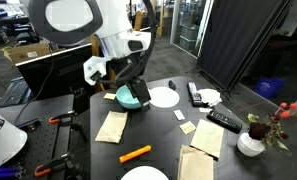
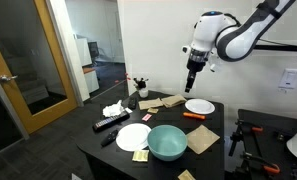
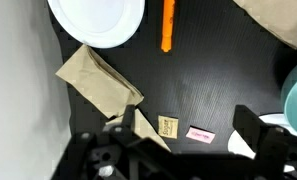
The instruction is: Remove the orange object from the blue bowl and put it on the table
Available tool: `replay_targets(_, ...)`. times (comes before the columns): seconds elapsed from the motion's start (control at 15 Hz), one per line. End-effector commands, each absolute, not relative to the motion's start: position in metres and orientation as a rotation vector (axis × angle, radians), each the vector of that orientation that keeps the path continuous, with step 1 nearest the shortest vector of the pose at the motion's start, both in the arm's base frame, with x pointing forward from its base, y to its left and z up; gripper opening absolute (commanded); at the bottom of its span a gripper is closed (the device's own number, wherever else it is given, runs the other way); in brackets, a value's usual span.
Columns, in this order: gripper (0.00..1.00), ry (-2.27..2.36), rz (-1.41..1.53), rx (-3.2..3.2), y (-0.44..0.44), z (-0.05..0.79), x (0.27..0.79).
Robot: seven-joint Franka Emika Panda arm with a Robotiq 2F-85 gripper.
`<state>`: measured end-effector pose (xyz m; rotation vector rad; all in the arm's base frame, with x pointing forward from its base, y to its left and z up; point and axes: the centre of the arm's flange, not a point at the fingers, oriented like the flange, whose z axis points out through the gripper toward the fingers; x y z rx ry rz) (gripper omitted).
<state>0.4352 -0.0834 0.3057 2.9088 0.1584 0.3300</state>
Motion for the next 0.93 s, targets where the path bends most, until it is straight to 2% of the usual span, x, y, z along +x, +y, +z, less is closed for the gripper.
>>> replay_targets(0.0,1.00,0.146,0.344,2.891,-0.061,0.353,0.412)
replay_targets(0.13,1.00,0.154,0.350,2.880,-0.054,0.368,0.408)
replay_targets(0.2,1.00,0.180,0.345,2.881,-0.061,0.349,0.425)
replay_targets(0.87,1.00,0.177,0.351,2.875,-0.057,0.359,0.416)
